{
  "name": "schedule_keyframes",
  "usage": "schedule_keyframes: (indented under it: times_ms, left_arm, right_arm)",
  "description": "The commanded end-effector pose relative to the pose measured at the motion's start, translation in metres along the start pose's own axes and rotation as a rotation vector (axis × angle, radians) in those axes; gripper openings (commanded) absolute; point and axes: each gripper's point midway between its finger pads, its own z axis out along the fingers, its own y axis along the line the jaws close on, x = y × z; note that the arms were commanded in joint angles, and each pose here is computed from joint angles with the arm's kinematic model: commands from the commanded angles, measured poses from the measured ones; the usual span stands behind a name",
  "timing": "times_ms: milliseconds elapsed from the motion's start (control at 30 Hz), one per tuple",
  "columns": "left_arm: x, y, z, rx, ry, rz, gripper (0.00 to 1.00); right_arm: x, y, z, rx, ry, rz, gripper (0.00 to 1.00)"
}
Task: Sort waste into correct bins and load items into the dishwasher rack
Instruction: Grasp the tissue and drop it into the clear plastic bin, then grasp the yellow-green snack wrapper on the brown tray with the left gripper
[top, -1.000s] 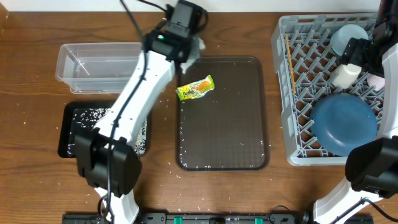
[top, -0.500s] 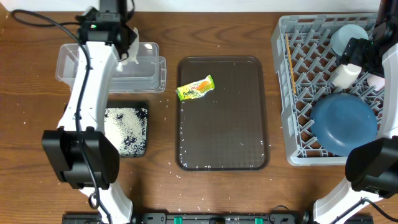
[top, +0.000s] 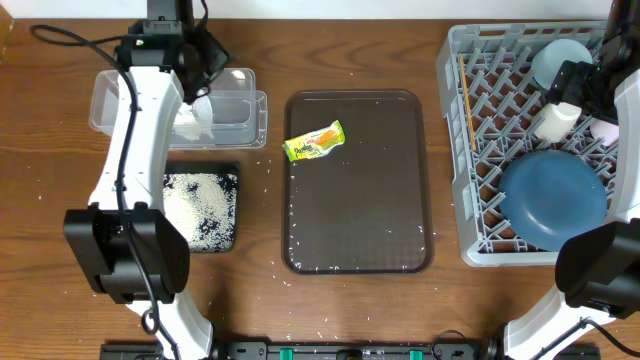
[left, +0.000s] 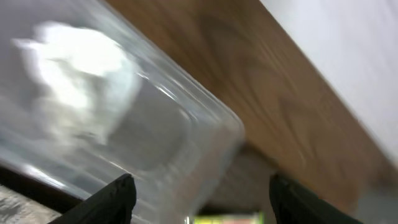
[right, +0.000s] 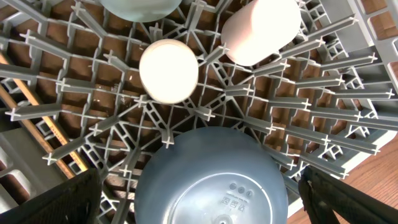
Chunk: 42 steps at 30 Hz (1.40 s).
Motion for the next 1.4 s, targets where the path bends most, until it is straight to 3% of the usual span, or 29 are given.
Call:
schedule_keyframes:
  times_ms: [0, 100, 267, 433, 600, 733, 1000, 1367]
  left_arm:
    - [0.067, -0.06, -0.004, 0.319, 0.238, 0.405, 0.7]
    - [0.109, -0.078, -0.006, 0.363, 0.294, 0.647, 0.7]
    - [0.158, -0.073, 0.011, 0.204, 0.307, 0.972, 0.7]
    - [0.218, -0.069, 0.019, 0.228, 0.392, 1.294, 0.72]
    - [0.224, -0.066, 0.038, 0.139, 0.322, 1.365, 0.72]
    - [0.221, -0.062, 0.05, 0.117, 0.287, 1.368, 0.82]
    - [0.205, -0.06, 0.074, 0.113, 0.222, 1.341, 0.82]
    - [0.219, -0.027, 0.136, 0.026, 0.316, 1.335, 0.82]
  right_arm:
    - [-0.002, -0.004, -0.005, 0.005, -0.013, 0.015, 0.99]
    - [-0.002, -0.004, -0.005, 0.005, -0.012, 0.015, 0.99]
    - [-0.002, -0.004, -0.005, 0.005, -0.013, 0.015, 0.99]
    - [-0.002, -0.004, -0.005, 0.005, -0.012, 0.015, 0.99]
    - [-0.002, -0.004, -0.005, 0.005, -0.013, 0.015, 0.99]
    - [-0.002, -0.004, -0.005, 0.005, -0.013, 0.015, 0.99]
    - [-0.002, -0.004, -0.005, 0.005, -0.013, 0.015, 0.99]
    - [-0.002, -0.004, -0.005, 0.005, -0.013, 0.015, 0.99]
